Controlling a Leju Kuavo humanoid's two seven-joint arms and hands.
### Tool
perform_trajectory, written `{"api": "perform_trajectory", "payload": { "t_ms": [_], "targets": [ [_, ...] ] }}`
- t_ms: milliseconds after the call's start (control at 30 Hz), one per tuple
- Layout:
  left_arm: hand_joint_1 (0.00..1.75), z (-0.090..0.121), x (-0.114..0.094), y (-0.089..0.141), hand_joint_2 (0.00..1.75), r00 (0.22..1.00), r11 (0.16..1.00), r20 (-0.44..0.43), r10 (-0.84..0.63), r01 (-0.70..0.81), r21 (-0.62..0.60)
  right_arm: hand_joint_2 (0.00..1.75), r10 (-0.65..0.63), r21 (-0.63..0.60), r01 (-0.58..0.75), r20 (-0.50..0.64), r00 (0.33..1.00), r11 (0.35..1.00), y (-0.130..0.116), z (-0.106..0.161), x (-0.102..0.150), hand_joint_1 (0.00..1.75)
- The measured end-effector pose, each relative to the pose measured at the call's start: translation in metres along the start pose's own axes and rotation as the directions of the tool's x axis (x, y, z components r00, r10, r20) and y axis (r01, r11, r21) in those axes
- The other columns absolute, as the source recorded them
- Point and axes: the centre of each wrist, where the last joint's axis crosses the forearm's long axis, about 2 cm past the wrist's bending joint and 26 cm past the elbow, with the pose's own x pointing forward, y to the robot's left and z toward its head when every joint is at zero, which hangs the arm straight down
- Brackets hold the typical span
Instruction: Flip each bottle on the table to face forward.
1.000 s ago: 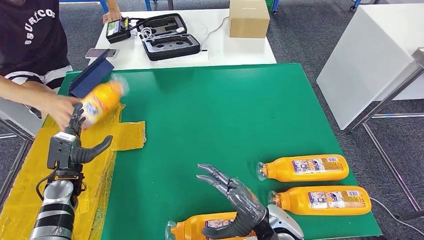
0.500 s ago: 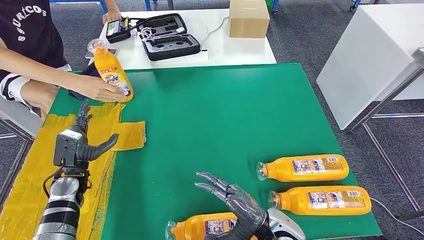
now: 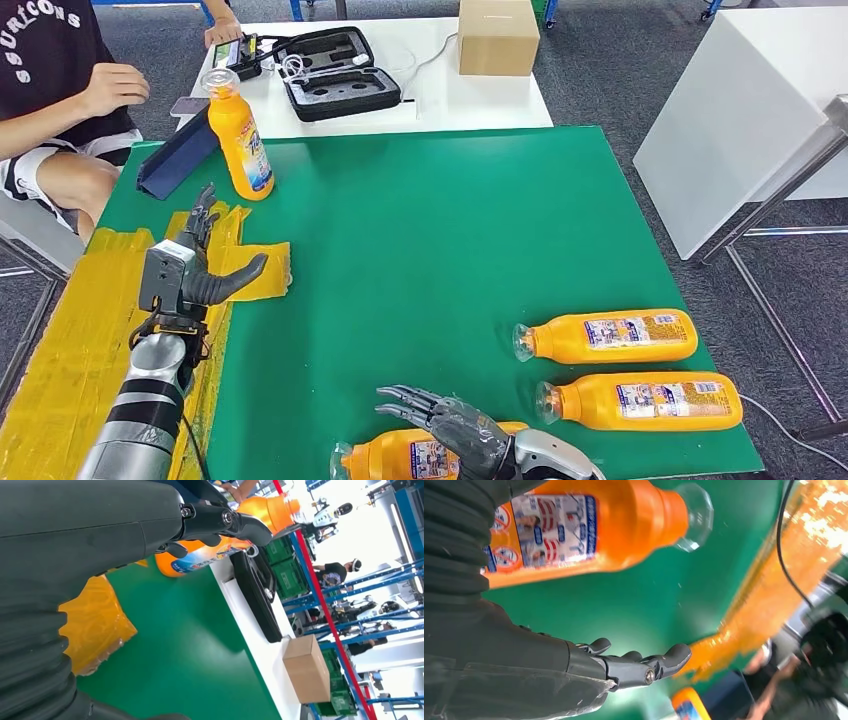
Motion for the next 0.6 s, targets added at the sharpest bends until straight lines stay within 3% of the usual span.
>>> {"api": "perform_trajectory", "payload": {
  "t_ms": [600],
  "targets": [
    [0.0,-0.006,0.0,-0.008,1.75,1.0,1.0,-0.01,0.012,-0.012,-0.02,1.75,0.007,0.07,-0.003,-0.044,0.999,0.998,0.0,-0.004,-0.014,0.0]
  ]
}}
